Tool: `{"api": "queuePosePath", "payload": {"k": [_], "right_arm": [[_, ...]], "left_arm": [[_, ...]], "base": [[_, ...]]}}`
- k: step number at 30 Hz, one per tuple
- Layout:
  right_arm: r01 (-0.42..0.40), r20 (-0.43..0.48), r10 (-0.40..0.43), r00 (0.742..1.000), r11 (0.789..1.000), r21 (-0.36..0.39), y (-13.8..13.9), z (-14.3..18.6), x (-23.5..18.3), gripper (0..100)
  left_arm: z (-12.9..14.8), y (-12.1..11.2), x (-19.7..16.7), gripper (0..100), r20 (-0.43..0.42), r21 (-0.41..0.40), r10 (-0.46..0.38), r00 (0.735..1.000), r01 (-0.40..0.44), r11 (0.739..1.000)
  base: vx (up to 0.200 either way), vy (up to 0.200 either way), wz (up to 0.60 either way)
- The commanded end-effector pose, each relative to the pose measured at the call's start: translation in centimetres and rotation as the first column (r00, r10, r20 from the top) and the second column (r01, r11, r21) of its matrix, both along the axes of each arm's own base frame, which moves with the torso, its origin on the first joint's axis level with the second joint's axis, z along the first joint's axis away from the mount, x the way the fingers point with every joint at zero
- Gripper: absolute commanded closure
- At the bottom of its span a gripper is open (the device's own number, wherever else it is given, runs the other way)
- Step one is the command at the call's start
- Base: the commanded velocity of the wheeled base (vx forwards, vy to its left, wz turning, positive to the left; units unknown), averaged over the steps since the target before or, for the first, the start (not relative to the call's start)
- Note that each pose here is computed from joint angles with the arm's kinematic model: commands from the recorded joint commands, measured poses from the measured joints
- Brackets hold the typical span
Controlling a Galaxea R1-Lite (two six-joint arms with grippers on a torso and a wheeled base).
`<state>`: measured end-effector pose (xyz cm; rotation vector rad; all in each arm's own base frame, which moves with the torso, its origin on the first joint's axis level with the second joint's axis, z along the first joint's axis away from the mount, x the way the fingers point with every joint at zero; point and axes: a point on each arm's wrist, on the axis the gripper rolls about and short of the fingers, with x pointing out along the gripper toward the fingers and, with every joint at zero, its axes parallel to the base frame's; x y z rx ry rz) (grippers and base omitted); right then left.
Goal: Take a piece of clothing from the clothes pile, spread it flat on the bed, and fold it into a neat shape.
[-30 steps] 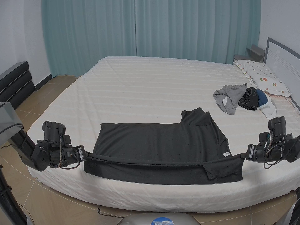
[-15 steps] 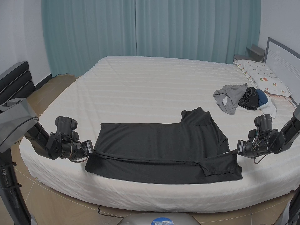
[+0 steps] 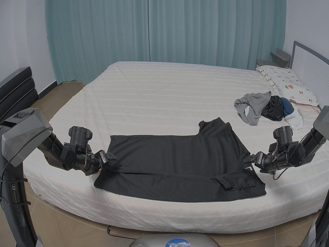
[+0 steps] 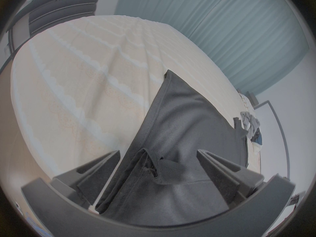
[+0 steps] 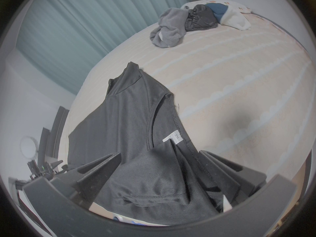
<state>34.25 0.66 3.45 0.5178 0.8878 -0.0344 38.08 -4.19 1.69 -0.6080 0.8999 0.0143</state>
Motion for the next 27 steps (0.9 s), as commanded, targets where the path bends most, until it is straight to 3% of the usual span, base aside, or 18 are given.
{"api": "queuePosePath", "payload": {"k": [1,7,13,20,24,27], "right_arm": [[0.032,0.021,-0.032,0.999,0.999,0.026,-0.2,1.0,-0.2,0],[0.084,0.011,-0.085,0.996,0.991,0.105,-0.2,2.5,-2.6,0],[0.136,0.04,-0.147,0.988,0.969,0.204,0.0,3.5,-4.8,0],[0.138,0.064,-0.156,0.986,0.964,0.23,0.1,1.8,-6.3,0],[0.15,0.069,-0.181,0.981,0.936,0.319,0.2,1.3,-6.7,0],[0.141,0.086,-0.18,0.98,0.929,0.341,0.2,1.1,-6.8,0]], "left_arm": [[0.5,0.1,0.5,0,0.016,-0.022,0.026,1.0,-0.026,0.999],[4.1,1.8,-0.7,0,0.073,-0.102,0.1,0.992,-0.092,0.99],[5.2,2.4,-2.4,0,0.031,-0.203,0.193,0.981,-0.183,0.962],[4.0,2.3,-3.8,0,-0.042,-0.245,0.133,0.99,-0.14,0.96],[3.8,2.2,-3.8,0,-0.049,-0.247,0.133,0.99,-0.141,0.959],[3.7,2.2,-3.8,0,-0.051,-0.245,0.131,0.99,-0.14,0.959]], "base": [[0.0,0.0,0.0],[0.0,0.0,0.0],[0.033,0.0,0.0],[0.2,0.0,0.0],[0.2,0.0,0.0],[0.2,0.0,0.0]]}}
